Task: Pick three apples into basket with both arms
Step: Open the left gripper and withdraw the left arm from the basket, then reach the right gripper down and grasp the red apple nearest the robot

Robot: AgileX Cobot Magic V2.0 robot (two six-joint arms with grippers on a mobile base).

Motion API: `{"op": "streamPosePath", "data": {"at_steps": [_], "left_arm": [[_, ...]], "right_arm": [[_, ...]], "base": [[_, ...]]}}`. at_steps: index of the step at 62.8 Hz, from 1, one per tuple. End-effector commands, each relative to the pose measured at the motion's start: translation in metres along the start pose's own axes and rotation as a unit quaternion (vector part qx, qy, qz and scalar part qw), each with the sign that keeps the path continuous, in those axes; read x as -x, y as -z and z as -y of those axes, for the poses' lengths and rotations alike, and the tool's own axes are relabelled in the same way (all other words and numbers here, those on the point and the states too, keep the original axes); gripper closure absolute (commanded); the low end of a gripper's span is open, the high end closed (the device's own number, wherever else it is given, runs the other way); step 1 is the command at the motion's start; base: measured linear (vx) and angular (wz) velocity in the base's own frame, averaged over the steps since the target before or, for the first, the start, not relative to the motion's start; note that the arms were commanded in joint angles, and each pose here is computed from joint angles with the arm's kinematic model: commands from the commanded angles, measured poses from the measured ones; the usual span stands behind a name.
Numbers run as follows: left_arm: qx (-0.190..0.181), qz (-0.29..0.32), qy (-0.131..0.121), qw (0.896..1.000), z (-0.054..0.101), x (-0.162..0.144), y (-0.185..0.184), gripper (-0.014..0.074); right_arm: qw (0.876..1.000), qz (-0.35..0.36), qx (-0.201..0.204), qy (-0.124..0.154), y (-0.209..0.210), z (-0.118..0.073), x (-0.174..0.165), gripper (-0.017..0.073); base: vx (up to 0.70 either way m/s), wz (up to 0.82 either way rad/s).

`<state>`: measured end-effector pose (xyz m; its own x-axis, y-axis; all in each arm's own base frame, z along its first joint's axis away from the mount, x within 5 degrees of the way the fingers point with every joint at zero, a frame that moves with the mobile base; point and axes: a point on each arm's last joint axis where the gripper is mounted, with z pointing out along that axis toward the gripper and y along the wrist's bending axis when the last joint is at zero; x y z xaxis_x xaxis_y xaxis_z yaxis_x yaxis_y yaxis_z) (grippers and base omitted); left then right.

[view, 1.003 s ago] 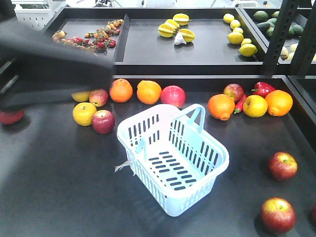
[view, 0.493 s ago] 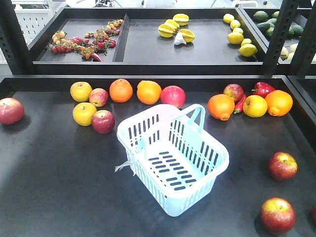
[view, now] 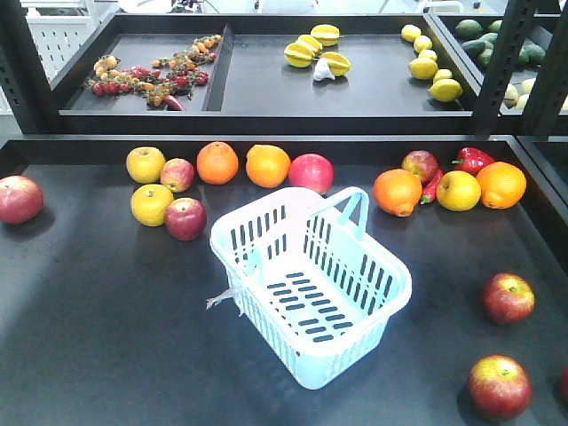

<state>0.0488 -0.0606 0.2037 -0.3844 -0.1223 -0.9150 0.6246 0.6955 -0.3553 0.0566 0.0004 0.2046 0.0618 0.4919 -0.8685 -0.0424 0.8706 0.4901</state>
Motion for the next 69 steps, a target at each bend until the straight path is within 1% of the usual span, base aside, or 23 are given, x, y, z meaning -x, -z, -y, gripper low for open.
{"op": "streamPosePath", "data": {"at_steps": [1,3,6,12,14,18,19,20,22,24,25,28,31,35,38,41,44,47,51,55,57,60,69], "left_arm": [[0.004,0.026,0.024,0.999,0.001,0.012,0.001,0.0601],[0.004,0.026,0.024,0.999,0.001,0.012,0.001,0.0601],[0.003,0.025,0.024,0.999,0.002,0.012,0.001,0.0601],[0.001,0.025,0.024,0.999,0.002,0.011,0.001,0.0601],[0.001,0.025,0.024,0.999,0.002,0.011,0.001,0.0601],[0.003,0.025,0.024,0.999,0.002,0.012,0.001,0.0601],[0.003,0.025,0.024,0.999,0.002,0.012,0.001,0.0601],[0.004,0.026,0.024,0.999,0.001,0.012,0.001,0.0601],[0.005,0.026,0.024,0.999,0.001,0.012,0.001,0.0601],[0.005,0.026,0.024,0.999,0.001,0.012,0.001,0.0601],[0.005,0.026,0.024,0.999,0.001,0.012,0.001,0.0601],[0.005,0.026,0.024,0.999,0.001,0.012,0.001,0.0601],[0.006,0.027,0.024,0.999,0.001,0.012,0.001,0.0601],[0.007,0.028,0.024,0.999,0.001,0.012,0.001,0.0601],[0.010,0.029,0.024,0.999,0.000,0.012,0.001,0.0601],[0.012,0.030,0.024,0.999,0.000,0.012,0.001,0.0601],[0.015,0.031,0.024,0.999,-0.001,0.013,0.001,0.0601],[0.017,0.032,0.024,0.999,-0.001,0.013,0.001,0.0601],[0.018,0.033,0.024,0.999,-0.001,0.013,0.001,0.0601],[0.018,0.033,0.024,0.999,-0.001,0.013,0.001,0.0601],[0.018,0.033,0.024,0.999,-0.001,0.013,0.001,0.0601],[0.018,0.033,0.024,0.999,-0.001,0.013,0.001,0.0601],[0.018,0.033,0.024,0.999,-0.001,0.013,0.001,0.0601]], "right_arm": [[0.995,0.069,0.026,-0.069,0.002,-0.003,0.011,0.0564],[0.992,0.080,0.032,-0.090,0.002,-0.006,0.017,0.0564],[0.990,0.096,0.046,-0.095,0.005,-0.014,0.031,0.0564],[0.989,0.103,0.064,-0.087,0.012,-0.036,0.066,0.0564],[0.990,0.100,0.065,-0.075,0.013,-0.044,0.077,0.0564],[0.995,0.082,0.056,-0.022,0.016,-0.061,0.106,0.0564],[0.997,0.061,0.044,0.003,0.013,-0.063,0.109,0.0564],[0.997,0.056,0.040,0.020,0.014,-0.068,0.117,0.0564],[0.998,0.021,0.021,0.060,0.010,-0.073,0.126,0.0564],[0.996,-0.017,0.002,0.085,0.003,-0.076,0.131,0.0561],[0.994,-0.043,-0.009,0.100,-0.001,-0.078,0.134,0.0559],[0.986,-0.104,-0.029,0.125,-0.010,-0.080,0.137,0.0546],[0.974,-0.158,-0.042,0.158,-0.022,-0.082,0.140,0.0516],[0.956,-0.217,-0.051,0.191,-0.040,-0.083,0.140,0.0443],[0.943,-0.250,-0.054,0.214,-0.052,-0.082,0.138,0.0340],[0.934,-0.272,-0.057,0.226,-0.065,-0.079,0.134,0.0225],[0.928,-0.287,-0.060,0.228,-0.075,-0.077,0.130,0.0076],[0.924,-0.294,-0.062,0.236,-0.084,-0.075,0.127,-0.0042],[0.921,-0.302,-0.065,0.238,-0.093,-0.073,0.124,-0.0168],[0.915,-0.319,-0.066,0.237,-0.099,-0.070,0.119,-0.0170],[0.910,-0.332,-0.065,0.240,-0.101,-0.069,0.117,-0.0168],[0.898,-0.357,-0.067,0.246,-0.106,-0.067,0.113,-0.0164],[0.870,-0.425,-0.081,0.238,-0.130,-0.065,0.108,-0.0144]], "base": [[0.00,0.00],[0.00,0.00],[0.00,0.00],[0.00,0.00],[0.00,0.00],[0.00,0.00],[0.00,0.00],[0.00,0.00],[0.00,0.00],[0.00,0.00],[0.00,0.00],[0.00,0.00],[0.00,0.00],[0.00,0.00],[0.00,0.00],[0.00,0.00],[0.00,0.00],[0.00,0.00],[0.00,0.00],[0.00,0.00],[0.00,0.00],[0.00,0.00],[0.00,0.00]]}}
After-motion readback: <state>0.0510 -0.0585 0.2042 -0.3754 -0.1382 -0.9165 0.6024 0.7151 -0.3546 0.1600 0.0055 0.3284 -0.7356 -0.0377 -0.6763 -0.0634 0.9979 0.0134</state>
